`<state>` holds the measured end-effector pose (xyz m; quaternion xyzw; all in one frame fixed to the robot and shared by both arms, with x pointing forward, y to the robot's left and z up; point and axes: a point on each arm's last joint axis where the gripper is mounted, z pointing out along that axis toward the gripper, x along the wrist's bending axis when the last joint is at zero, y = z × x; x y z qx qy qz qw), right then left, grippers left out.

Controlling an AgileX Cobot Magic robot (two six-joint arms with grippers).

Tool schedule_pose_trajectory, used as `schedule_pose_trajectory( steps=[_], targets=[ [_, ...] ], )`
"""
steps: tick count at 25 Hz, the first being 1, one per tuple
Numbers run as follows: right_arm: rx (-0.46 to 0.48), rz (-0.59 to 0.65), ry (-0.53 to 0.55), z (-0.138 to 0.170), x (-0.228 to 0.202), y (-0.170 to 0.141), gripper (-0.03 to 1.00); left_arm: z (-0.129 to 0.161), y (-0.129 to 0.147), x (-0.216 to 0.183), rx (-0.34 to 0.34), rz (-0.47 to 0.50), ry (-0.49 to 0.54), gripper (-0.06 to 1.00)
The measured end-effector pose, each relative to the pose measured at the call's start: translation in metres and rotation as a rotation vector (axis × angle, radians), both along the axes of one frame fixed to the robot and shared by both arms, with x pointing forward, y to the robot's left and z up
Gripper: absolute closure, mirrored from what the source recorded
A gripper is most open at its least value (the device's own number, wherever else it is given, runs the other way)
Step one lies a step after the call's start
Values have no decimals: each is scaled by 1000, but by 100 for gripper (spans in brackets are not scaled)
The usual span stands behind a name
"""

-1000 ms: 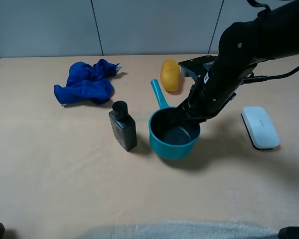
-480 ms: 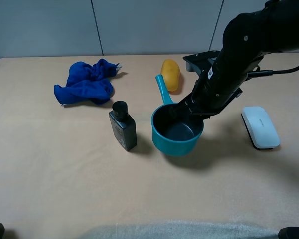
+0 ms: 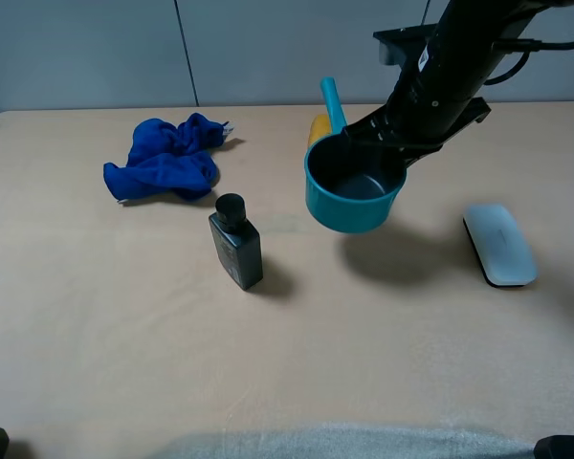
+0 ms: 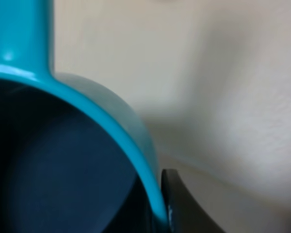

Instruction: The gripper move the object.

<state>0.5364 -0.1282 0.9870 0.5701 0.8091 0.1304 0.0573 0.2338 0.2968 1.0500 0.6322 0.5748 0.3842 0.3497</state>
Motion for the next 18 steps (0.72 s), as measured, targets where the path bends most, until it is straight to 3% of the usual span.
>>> schedule_pose_trajectory(
  steps=[10, 18],
  targets=[
    [23, -110, -64, 26, 31, -29, 99, 0, 0, 0, 0, 0, 0, 2],
    [26, -163, -78, 22, 66, -38, 99, 0, 0, 0, 0, 0, 0, 2]
  ],
)
